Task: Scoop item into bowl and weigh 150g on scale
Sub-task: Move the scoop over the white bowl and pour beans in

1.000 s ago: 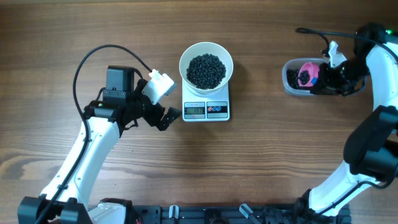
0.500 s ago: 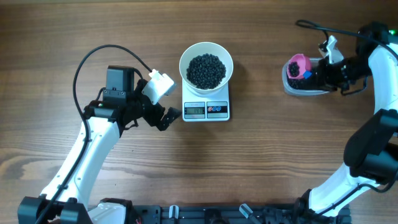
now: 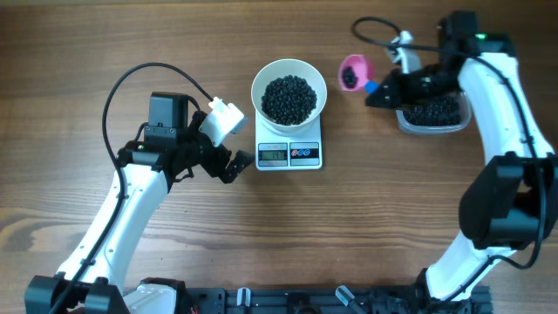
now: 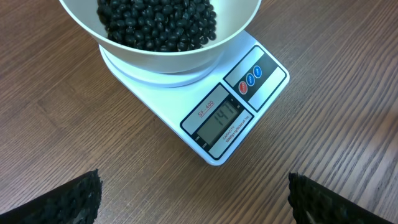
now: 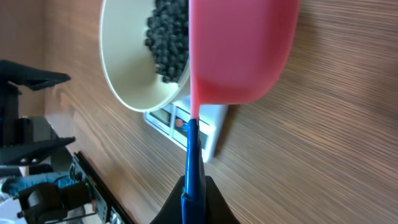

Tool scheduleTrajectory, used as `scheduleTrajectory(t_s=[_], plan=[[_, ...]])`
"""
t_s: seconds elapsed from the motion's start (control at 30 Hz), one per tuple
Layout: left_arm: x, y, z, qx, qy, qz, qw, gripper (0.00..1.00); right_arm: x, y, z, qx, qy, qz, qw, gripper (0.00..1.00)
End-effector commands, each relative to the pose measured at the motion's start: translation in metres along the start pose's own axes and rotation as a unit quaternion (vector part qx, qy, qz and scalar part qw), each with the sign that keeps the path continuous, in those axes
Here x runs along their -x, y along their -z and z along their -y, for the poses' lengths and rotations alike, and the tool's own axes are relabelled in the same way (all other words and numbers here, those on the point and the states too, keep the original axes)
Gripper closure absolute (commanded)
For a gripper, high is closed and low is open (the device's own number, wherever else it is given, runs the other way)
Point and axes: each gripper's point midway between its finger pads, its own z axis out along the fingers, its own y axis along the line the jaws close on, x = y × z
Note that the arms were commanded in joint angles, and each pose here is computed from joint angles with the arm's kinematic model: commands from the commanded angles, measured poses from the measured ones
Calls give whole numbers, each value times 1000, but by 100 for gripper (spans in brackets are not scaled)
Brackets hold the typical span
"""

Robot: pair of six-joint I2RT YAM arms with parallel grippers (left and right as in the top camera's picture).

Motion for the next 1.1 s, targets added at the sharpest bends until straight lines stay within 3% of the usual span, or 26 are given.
scheduleTrajectory(t_s=[0.0, 0.2, 0.33, 0.63, 1.07], plan=[[-2, 0, 1, -4, 0, 0, 1000, 0, 22, 5, -44, 14, 39, 28, 999, 96], [-2, 0, 1, -4, 0, 0, 1000, 0, 52, -6, -82, -54, 108, 53, 991, 96], [-2, 0, 1, -4, 0, 0, 1000, 0, 49, -21, -95, -73, 123, 43, 989, 96], [-2, 0, 1, -4, 0, 0, 1000, 0, 43, -36, -87, -203, 177, 21, 963, 96], [-2, 0, 1, -4, 0, 0, 1000, 0, 42, -38, -85, -232, 243, 4, 942, 96]])
